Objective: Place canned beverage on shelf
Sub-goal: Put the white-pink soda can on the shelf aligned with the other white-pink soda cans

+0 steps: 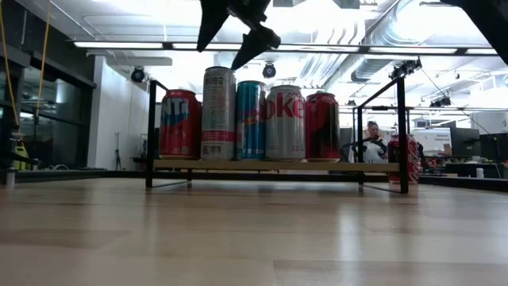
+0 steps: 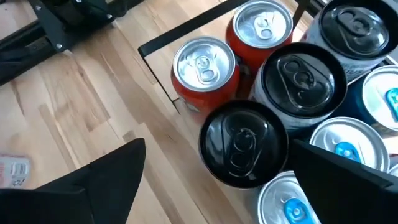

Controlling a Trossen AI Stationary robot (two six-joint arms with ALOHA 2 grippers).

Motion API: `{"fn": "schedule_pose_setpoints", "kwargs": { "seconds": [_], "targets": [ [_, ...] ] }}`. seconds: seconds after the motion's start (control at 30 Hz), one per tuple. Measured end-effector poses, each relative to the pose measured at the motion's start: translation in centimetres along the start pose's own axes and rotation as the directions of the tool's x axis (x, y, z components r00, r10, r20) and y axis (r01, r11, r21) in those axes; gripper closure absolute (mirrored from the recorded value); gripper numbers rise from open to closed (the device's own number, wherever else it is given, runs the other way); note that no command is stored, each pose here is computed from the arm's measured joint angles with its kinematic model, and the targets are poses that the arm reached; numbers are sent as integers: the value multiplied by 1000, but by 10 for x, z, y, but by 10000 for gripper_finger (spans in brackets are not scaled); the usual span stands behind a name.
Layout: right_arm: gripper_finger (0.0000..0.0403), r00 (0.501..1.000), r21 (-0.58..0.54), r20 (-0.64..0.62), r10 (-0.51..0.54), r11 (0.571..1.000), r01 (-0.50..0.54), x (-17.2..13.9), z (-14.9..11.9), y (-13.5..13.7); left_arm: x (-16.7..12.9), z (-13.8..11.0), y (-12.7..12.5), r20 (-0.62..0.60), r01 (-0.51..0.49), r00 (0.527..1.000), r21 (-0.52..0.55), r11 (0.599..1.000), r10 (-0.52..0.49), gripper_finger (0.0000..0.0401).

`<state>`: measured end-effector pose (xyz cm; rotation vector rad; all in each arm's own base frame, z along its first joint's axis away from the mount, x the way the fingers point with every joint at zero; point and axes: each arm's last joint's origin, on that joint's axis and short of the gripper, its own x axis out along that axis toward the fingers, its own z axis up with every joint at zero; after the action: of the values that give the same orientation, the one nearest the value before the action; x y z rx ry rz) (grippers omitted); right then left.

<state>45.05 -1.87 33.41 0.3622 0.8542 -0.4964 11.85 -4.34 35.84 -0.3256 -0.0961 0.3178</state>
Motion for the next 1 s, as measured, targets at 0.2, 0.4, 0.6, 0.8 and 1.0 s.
{"fn": "schedule_pose_setpoints", "kwargs": {
  "seconds": [0.2, 0.4, 0.6, 0.8, 1.0],
  "targets": [
    [23, 1000, -14, -1, -28, 1000, 28, 6, -4, 5, 1, -1, -1, -1, 0, 1000, 2, 1000, 0, 401],
    [29, 999, 3, 4, -48, 999, 48, 16, -6, 8, 2, -2, -2, -5, -1, 1000, -9, 1000, 1, 401],
    [52, 994, 11, 35, -100, 995, 100, 19, -7, 10, 2, -2, -2, -6, -2, 1000, -19, 1000, 2, 401],
    [78, 988, 19, 28, -153, 988, 153, 21, -9, 7, 2, -2, -2, -4, -2, 1000, -21, 1000, 2, 401],
    [80, 985, 44, 30, -170, 985, 168, 22, -10, 7, 2, -1, -2, -4, -2, 1000, -39, 999, 1, 401]
  ]
}}
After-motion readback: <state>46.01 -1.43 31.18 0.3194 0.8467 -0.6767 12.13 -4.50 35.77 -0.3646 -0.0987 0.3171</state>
